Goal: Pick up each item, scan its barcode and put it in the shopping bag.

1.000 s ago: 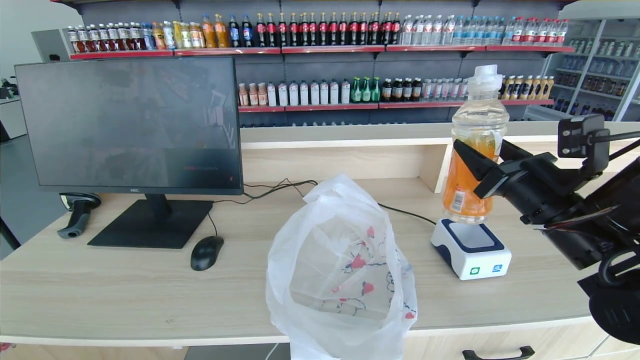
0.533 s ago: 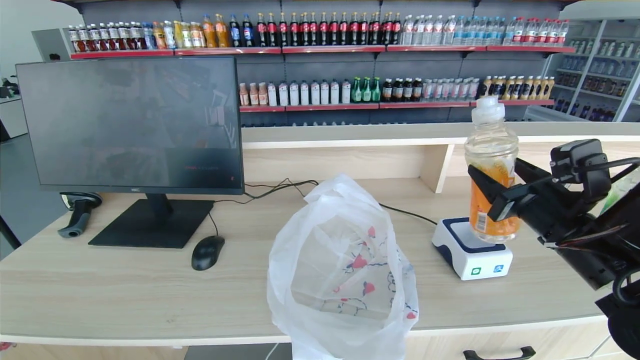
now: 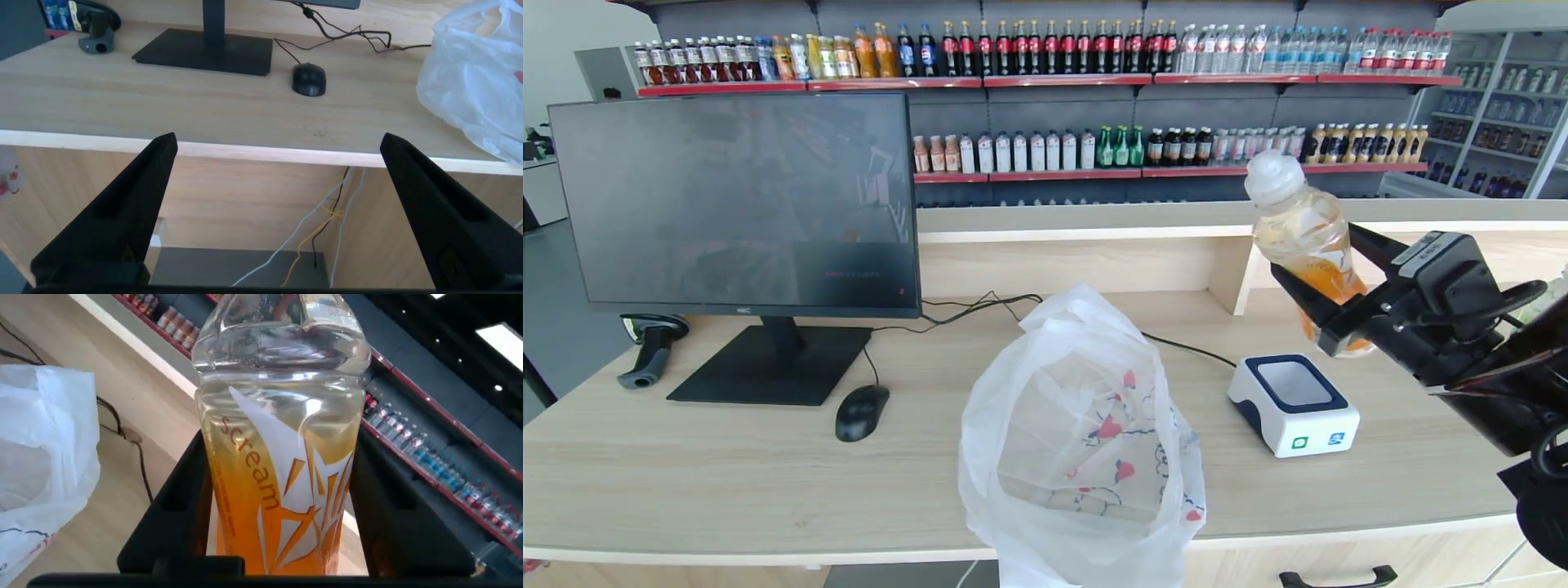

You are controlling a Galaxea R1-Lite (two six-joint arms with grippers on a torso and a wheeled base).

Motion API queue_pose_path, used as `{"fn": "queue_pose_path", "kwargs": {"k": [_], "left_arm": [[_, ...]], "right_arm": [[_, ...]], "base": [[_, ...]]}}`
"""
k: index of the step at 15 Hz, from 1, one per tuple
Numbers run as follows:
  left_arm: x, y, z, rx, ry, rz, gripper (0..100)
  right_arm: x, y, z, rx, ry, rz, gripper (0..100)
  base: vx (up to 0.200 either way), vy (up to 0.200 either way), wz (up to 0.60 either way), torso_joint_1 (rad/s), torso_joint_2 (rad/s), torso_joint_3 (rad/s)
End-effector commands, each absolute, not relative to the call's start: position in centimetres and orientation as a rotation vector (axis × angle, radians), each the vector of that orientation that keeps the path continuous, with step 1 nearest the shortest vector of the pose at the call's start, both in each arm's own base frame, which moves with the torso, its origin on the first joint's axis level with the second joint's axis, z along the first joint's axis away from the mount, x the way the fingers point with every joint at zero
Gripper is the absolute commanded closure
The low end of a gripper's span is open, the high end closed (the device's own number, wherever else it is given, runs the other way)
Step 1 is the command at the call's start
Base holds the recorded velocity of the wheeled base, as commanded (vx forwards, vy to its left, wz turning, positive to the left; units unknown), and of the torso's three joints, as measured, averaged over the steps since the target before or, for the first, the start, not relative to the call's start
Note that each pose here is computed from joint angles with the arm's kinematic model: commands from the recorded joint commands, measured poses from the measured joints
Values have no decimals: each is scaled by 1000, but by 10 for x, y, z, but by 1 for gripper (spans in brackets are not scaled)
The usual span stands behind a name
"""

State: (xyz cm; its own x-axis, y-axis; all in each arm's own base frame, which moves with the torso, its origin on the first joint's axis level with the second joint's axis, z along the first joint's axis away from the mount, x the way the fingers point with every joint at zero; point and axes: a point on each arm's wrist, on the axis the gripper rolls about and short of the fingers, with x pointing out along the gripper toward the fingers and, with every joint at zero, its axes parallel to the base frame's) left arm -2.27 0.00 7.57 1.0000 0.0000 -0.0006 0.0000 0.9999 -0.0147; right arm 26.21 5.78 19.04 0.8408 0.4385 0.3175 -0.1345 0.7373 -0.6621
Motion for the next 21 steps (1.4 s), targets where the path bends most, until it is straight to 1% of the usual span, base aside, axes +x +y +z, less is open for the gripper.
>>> {"fn": "queue_pose_path", "kwargs": {"k": [1, 3, 6, 9, 10, 13, 17, 21], "left_arm": [[-23, 0, 76, -15, 0, 0, 0], [-23, 0, 76, -15, 0, -2, 0], [-23, 0, 76, -8, -8, 0, 0], [-23, 0, 76, 48, -5, -3, 0], [-23, 0, 76, 55, -2, -3, 0], [-23, 0, 76, 57, -2, -3, 0], [-23, 0, 76, 57, -2, -3, 0], [-23, 0, 76, 60, -2, -3, 0]], "right_arm": [[266, 57, 182, -707, -462, 341, 100], [262, 55, 176, -727, -441, 351, 100], [266, 46, 168, -831, -424, 336, 100], [276, 47, 165, -862, -438, 356, 100], [282, 45, 162, -889, -440, 360, 100], [290, 39, 154, -910, -418, 364, 100], [292, 39, 152, -917, -414, 362, 100], [275, 38, 133, -939, -330, 407, 100]], "base": [[0, 0, 0, 0, 0, 0], [0, 0, 0, 0, 0, 0], [0, 0, 0, 0, 0, 0], [0, 0, 0, 0, 0, 0], [0, 0, 0, 0, 0, 0], [0, 0, 0, 0, 0, 0], [0, 0, 0, 0, 0, 0], [0, 0, 0, 0, 0, 0]]}}
